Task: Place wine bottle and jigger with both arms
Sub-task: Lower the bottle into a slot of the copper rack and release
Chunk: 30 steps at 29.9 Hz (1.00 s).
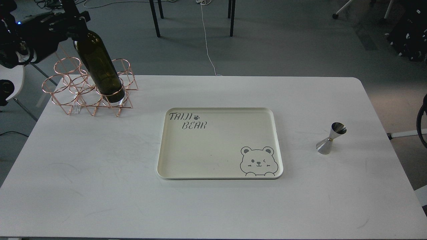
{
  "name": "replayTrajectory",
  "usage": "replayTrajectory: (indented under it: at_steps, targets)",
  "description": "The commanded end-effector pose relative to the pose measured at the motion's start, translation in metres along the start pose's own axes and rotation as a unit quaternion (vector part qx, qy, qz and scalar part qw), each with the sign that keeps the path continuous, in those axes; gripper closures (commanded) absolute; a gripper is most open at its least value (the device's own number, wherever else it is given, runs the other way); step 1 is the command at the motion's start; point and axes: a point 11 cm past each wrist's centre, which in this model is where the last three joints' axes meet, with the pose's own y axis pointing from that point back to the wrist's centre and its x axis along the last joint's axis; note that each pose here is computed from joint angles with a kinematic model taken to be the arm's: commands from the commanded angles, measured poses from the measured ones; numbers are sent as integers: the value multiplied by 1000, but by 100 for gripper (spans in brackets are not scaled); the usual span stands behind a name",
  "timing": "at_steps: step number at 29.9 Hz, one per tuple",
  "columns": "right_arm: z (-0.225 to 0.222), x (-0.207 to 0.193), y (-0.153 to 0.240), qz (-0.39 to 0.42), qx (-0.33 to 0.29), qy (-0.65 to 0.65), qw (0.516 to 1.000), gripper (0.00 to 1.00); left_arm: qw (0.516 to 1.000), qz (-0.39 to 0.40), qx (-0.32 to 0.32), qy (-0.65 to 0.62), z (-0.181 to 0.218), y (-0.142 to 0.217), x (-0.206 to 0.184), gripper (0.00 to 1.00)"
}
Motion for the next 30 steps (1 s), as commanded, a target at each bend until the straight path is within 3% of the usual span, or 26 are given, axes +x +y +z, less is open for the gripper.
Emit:
replayTrajectory:
  at_steps: [1,10,13,18,19,20,21,23,25,30]
  targets:
    - [0,0,0,0,0,0,1000,4,1000,-8,-7,-5,6,-3,-13,79]
    - [1,0,0,-1,-2,0,1000,4,1000,-5,1,-1,3,-9,-24,57]
    - [1,0,0,0,-1,-1,1000,4,1000,-6,3,3,3,-11,-27,45]
    - [0,-1,0,-1,0,-1,1000,4,1000,-8,4,5,2,-11,-29,42]
    - [0,-1,0,-1,0,-1,1000,4,1000,-7,4,7,2,-11,-29,38]
    - [1,0,0,0,-1,-1,1000,4,1000,-4,6,13,1,-11,-28,28]
    - [1,-1,0,0,-1,0,1000,4,1000,6,8,27,0,-11,-22,17]
    - [1,0,0,1,0,-1,1000,4,997,29,11,67,-3,-9,-11,7]
    - [0,2,1,2,0,0,1000,1,990,57,13,128,-7,-7,0,3]
    - [2,6,3,10,-4,5,1000,1,949,113,42,290,-41,14,22,2]
